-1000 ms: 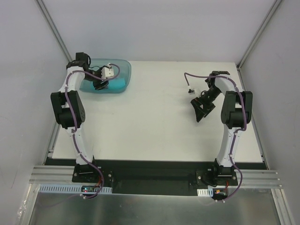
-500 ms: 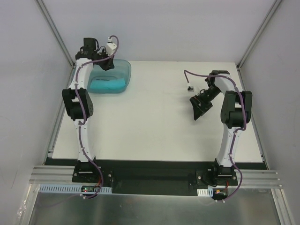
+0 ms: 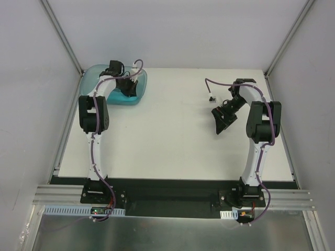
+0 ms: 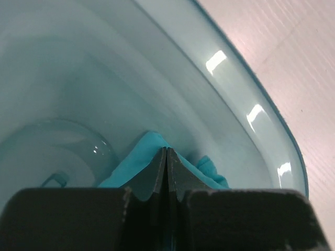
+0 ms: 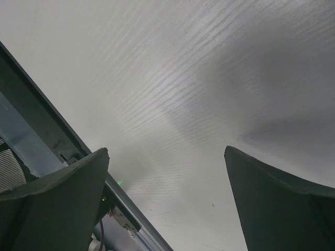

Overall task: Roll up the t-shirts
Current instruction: Reset both arms

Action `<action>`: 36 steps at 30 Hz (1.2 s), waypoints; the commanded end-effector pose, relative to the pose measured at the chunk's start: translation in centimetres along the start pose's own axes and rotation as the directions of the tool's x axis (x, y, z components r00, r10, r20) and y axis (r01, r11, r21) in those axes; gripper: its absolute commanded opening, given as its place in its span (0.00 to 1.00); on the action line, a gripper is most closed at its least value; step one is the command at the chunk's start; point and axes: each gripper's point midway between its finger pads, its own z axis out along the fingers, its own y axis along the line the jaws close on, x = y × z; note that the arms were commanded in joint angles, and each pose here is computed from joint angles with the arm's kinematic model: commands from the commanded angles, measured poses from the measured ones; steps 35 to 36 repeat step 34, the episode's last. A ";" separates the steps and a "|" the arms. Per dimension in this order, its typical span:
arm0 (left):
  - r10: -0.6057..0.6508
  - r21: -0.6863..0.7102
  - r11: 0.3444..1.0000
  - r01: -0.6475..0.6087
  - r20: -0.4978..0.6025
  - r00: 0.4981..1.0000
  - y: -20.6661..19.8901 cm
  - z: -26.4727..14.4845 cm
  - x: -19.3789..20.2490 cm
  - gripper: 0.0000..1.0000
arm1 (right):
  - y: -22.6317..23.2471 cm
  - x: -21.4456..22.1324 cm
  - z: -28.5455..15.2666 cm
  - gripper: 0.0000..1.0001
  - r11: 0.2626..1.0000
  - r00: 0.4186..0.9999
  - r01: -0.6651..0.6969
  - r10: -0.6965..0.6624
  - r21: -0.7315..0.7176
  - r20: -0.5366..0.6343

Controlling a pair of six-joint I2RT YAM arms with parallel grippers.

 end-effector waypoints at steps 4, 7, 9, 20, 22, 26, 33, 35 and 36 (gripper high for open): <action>0.034 0.053 0.998 -0.036 0.034 0.999 -3.2 -4.3 -0.3 0.01 | 6.2 2.9 -2.3 0.96 0.980 0.984 -0.120 0.097 -0.157 -0.146; 0.038 0.038 0.998 -0.041 0.080 0.996 -2.7 -5.0 -2.6 0.12 | 5.9 2.3 -2.6 0.96 0.984 0.988 -0.106 0.088 -0.144 -0.127; 0.066 0.011 0.998 -0.068 0.130 0.989 -2.3 -6.3 -5.2 0.27 | 5.5 1.3 -3.4 0.96 0.991 0.995 -0.069 0.059 -0.112 -0.086; 0.225 -0.100 0.974 -0.203 0.340 0.913 -6.3 -15.8 -15.9 0.99 | 7.6 -7.5 -12.7 0.96 0.974 0.931 -0.026 -0.059 0.227 0.360; 0.221 -0.120 0.974 -0.191 0.342 0.913 -7.7 -16.7 -16.6 0.99 | 6.2 -7.9 -13.9 0.96 0.929 0.916 -0.144 -0.006 0.342 0.402; 0.176 -0.121 0.982 -0.143 0.343 0.923 -10.8 -18.0 -16.9 0.99 | 7.7 -10.0 -16.7 0.96 0.833 0.848 -0.239 -0.071 0.499 0.526; 0.152 -0.011 0.988 -0.155 0.284 0.947 -17.0 -15.7 -14.5 0.99 | 10.3 -10.5 -15.3 0.96 0.816 0.843 -0.139 -0.200 0.561 0.500; 0.157 -0.010 0.987 -0.161 0.280 0.947 -17.5 -15.6 -14.4 0.99 | 10.8 -10.9 -15.1 0.96 0.832 0.836 -0.132 -0.198 0.538 0.512; 0.157 -0.010 0.987 -0.161 0.280 0.947 -17.5 -15.6 -14.4 0.99 | 10.8 -10.9 -15.1 0.96 0.832 0.836 -0.132 -0.198 0.538 0.512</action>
